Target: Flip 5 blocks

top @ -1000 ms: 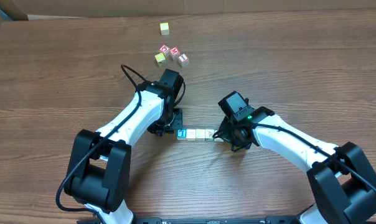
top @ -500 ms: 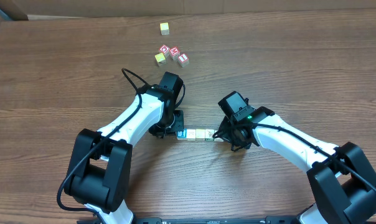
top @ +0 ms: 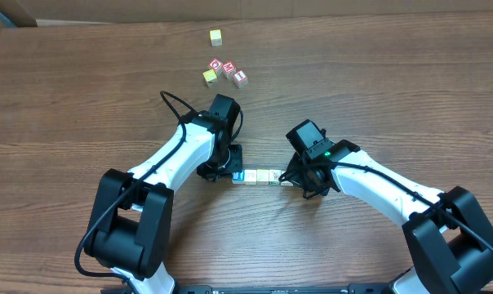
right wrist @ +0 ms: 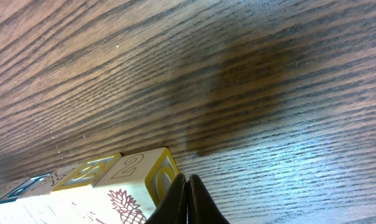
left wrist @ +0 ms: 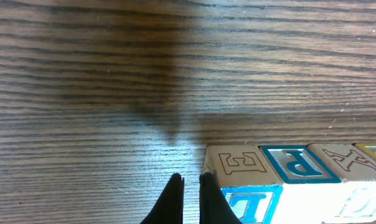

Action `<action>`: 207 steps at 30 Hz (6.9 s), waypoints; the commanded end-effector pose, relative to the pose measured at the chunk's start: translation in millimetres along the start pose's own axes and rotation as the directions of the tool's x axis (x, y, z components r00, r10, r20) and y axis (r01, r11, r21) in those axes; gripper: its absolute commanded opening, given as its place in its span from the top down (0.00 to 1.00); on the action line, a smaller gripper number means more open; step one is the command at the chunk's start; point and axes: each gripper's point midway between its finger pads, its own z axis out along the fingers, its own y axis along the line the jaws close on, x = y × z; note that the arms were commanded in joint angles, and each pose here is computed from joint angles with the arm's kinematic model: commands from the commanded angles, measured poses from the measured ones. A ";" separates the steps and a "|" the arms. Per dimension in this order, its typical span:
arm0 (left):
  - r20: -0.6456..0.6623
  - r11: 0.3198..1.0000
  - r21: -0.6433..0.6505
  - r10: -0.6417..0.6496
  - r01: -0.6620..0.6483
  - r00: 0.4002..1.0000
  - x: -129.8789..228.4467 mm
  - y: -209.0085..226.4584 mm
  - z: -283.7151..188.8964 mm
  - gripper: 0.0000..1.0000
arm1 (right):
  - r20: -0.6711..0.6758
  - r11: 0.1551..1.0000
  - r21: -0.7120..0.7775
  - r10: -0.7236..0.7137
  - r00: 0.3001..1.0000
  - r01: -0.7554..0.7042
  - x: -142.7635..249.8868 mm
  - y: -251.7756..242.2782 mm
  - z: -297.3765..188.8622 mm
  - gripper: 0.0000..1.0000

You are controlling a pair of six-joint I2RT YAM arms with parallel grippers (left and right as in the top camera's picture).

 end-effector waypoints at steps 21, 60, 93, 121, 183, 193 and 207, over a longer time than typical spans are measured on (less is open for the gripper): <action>-0.021 1.000 0.003 0.015 -0.015 1.000 6.3 -1.4 5.5 0.96 | -0.010 1.000 0.017 0.001 1.000 -0.001 3.6 -3.7 2.9 0.96; -0.034 0.999 -0.032 0.015 -0.016 0.999 10.5 5.8 6.2 0.96 | -0.039 1.000 0.014 -0.006 0.999 0.006 6.7 -2.0 15.0 0.96; 0.046 1.000 0.012 0.001 -0.002 0.999 -7.6 -3.5 10.2 0.96 | -0.041 0.998 -0.031 0.057 0.998 -0.059 5.9 9.1 15.1 0.96; 0.147 0.995 -0.103 0.005 0.011 0.989 -28.5 15.3 8.2 0.94 | -0.036 0.988 0.038 0.153 0.988 -0.152 31.6 7.0 16.5 0.96; 0.090 0.944 0.061 -0.328 0.324 0.940 -67.4 100.0 -55.6 0.87 | 0.284 0.847 -0.179 -0.443 0.850 0.501 -20.2 134.0 22.8 0.53; 0.056 0.966 0.047 -0.255 0.253 0.965 -55.4 76.2 -49.1 0.86 | 0.277 0.825 -0.242 -0.447 0.851 0.511 -13.6 145.1 7.2 0.49; 0.043 0.976 0.043 -0.216 0.215 0.975 -50.4 62.6 -47.5 0.85 | 0.366 0.855 -0.182 -0.399 0.841 0.485 -42.0 139.4 -10.8 0.44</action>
